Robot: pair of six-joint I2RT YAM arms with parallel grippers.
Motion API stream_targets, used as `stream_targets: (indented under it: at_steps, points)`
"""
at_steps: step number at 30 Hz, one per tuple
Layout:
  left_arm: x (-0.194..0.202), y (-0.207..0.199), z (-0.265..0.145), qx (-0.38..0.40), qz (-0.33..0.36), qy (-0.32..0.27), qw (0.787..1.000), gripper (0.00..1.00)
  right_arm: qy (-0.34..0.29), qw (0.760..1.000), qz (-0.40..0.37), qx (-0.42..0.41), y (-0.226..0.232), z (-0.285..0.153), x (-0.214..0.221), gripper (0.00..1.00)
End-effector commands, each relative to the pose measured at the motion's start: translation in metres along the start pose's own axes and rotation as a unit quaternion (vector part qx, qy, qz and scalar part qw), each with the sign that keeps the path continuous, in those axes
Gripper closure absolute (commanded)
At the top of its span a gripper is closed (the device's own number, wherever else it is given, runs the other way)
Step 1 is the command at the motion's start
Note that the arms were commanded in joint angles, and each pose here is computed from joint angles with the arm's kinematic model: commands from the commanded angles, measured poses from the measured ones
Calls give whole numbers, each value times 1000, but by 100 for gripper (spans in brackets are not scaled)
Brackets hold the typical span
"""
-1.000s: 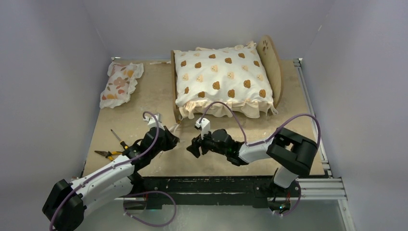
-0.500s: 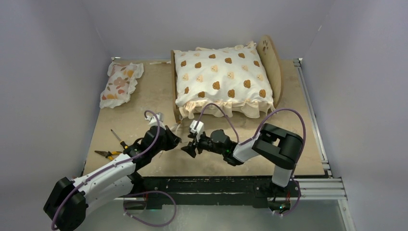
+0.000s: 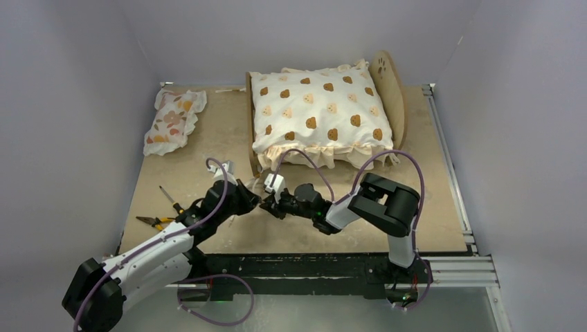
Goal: Set up the pet bed
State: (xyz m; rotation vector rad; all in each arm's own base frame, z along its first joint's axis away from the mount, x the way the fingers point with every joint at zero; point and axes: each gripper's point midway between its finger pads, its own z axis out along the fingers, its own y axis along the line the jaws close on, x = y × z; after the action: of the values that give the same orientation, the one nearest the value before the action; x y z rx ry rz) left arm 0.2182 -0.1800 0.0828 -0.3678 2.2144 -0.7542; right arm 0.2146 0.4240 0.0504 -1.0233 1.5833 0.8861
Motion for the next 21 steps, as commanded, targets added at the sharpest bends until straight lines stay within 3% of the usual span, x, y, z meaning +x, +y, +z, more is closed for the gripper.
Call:
stream_targets:
  at_steps: [1, 3, 7, 9, 17, 21]
  points:
    - [-14, -11, -3, 15, 3, -22, 1000, 100, -33, 999, -9, -8, -4, 1, -29, 86]
    - [-17, -9, -4, 10, 16, -26, 999, 93, -24, 1000, -5, -8, -7, 0, -29, 100]
    - [-34, -5, -11, -19, 51, -52, 997, 63, -9, 1000, 4, -4, -11, -5, -30, 100]
    - [-44, -7, -15, -31, 60, -65, 996, 55, 3, 1000, 2, -1, -13, -7, -31, 100]
    - [-76, -15, -25, -36, 145, -114, 982, 47, 33, 999, -21, -9, -14, -11, -51, 100]
    - [-77, -22, -23, 28, 159, -166, 973, 46, 54, 998, -26, -8, -21, -13, -62, 100]
